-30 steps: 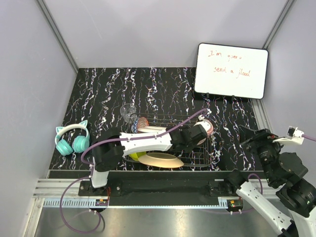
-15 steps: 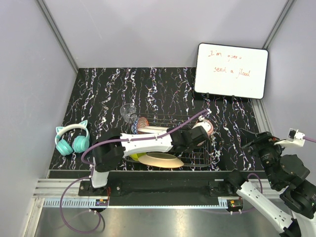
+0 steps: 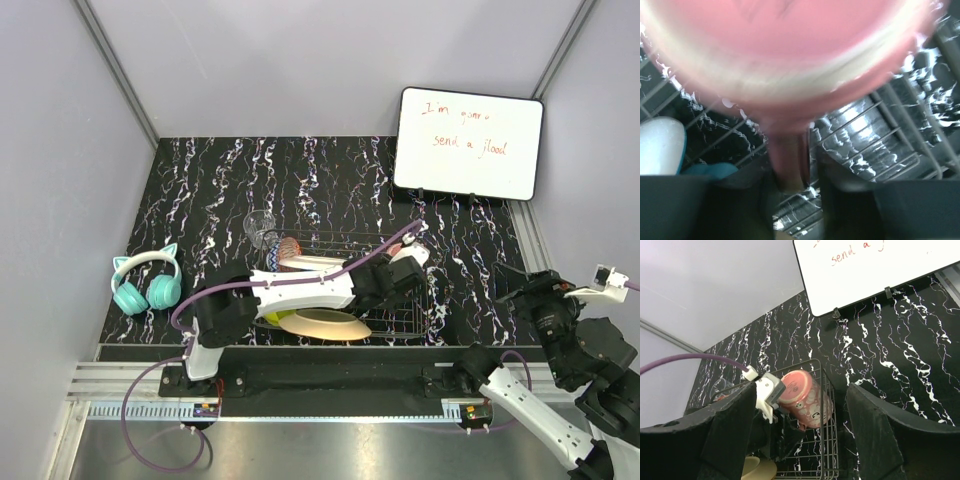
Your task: Load the mixed dishes into the dish rack
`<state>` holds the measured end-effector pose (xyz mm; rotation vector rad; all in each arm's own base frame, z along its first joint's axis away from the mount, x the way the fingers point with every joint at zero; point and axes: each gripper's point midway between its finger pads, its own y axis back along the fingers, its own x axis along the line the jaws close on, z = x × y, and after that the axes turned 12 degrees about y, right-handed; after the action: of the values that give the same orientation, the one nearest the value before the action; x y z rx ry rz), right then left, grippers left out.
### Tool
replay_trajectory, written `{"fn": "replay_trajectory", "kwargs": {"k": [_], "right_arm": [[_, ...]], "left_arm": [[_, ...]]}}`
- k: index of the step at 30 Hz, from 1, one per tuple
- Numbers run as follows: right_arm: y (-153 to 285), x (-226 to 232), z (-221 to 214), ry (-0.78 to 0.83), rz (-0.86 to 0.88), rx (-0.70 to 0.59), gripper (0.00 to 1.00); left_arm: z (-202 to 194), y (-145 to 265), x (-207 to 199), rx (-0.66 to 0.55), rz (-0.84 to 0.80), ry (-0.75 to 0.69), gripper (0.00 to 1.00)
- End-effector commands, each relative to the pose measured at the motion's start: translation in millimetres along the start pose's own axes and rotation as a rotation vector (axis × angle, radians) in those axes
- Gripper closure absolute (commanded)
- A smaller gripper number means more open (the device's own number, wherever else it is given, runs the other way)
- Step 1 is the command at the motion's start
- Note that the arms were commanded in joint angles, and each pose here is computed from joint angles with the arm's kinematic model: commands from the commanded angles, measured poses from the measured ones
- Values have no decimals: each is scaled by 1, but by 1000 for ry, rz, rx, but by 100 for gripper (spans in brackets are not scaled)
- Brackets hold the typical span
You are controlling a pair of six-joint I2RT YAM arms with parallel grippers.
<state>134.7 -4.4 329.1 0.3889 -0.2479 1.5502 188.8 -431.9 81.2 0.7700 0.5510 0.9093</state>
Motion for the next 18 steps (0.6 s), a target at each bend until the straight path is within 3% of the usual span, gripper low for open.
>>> {"fn": "replay_trajectory", "kwargs": {"k": [1, 4, 18], "right_arm": [[4, -6, 10, -33, -19, -31, 19], [4, -8, 11, -29, -27, -32, 18], [5, -5, 18, -37, -23, -34, 18]], "left_arm": [[51, 20, -45, -153, -140, 61, 31], [51, 24, -52, -164, -163, 43, 13], [68, 55, -72, -244, -202, -30, 10]]}}
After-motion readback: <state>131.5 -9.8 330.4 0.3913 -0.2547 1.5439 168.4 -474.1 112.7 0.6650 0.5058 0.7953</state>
